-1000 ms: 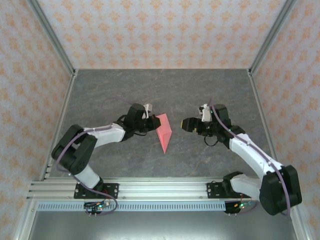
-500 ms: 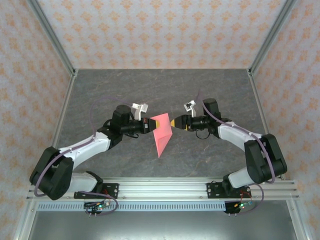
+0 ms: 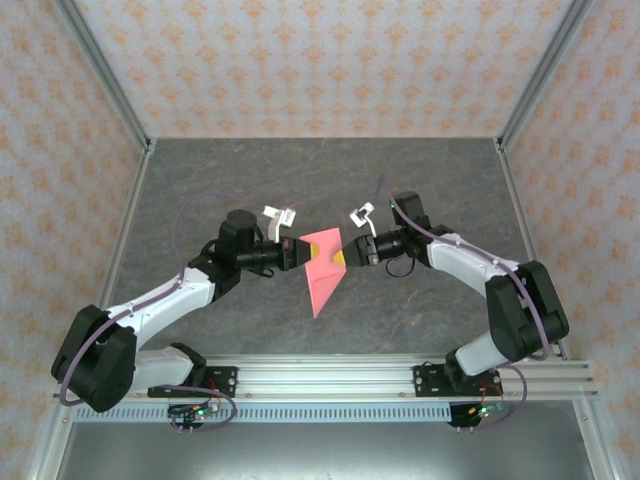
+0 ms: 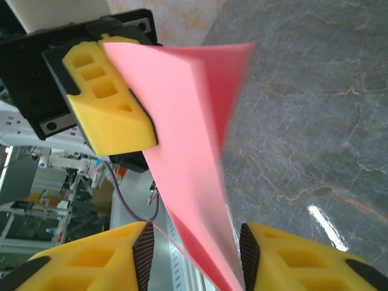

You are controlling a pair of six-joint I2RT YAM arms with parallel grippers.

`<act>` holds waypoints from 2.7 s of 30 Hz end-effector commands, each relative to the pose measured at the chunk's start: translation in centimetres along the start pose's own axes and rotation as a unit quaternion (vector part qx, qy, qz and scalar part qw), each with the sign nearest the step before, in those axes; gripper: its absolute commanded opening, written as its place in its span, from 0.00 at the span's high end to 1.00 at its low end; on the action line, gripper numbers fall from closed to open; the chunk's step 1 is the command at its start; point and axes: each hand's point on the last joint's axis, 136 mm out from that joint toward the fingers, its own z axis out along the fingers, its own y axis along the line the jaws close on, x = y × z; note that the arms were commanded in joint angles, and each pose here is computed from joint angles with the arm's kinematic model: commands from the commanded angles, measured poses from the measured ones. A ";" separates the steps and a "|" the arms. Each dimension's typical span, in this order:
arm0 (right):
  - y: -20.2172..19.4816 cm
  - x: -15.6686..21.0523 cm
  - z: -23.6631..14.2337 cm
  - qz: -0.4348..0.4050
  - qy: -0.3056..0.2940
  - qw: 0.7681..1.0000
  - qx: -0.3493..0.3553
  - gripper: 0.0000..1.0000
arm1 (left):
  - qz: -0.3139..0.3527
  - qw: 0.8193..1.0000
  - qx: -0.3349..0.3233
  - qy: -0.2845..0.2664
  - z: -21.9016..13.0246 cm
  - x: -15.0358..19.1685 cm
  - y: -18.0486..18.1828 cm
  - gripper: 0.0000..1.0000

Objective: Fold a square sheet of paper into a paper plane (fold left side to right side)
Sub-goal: Fold the wing for the fifth time at the center of the table.

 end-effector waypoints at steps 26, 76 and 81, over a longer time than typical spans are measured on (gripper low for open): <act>-7.0 1.5 -0.2 0.125 -0.031 0.977 0.172 1.00 | -0.043 0.983 -0.172 0.038 2.1 1.2 8.7 0.38; -12.3 2.1 -0.4 0.320 -0.022 0.911 0.261 1.00 | 0.253 0.827 -0.471 0.174 6.5 10.7 8.3 0.56; -12.2 2.1 -0.3 0.319 -0.019 0.912 0.258 1.00 | 0.255 0.823 -0.475 0.180 6.6 10.8 8.6 0.61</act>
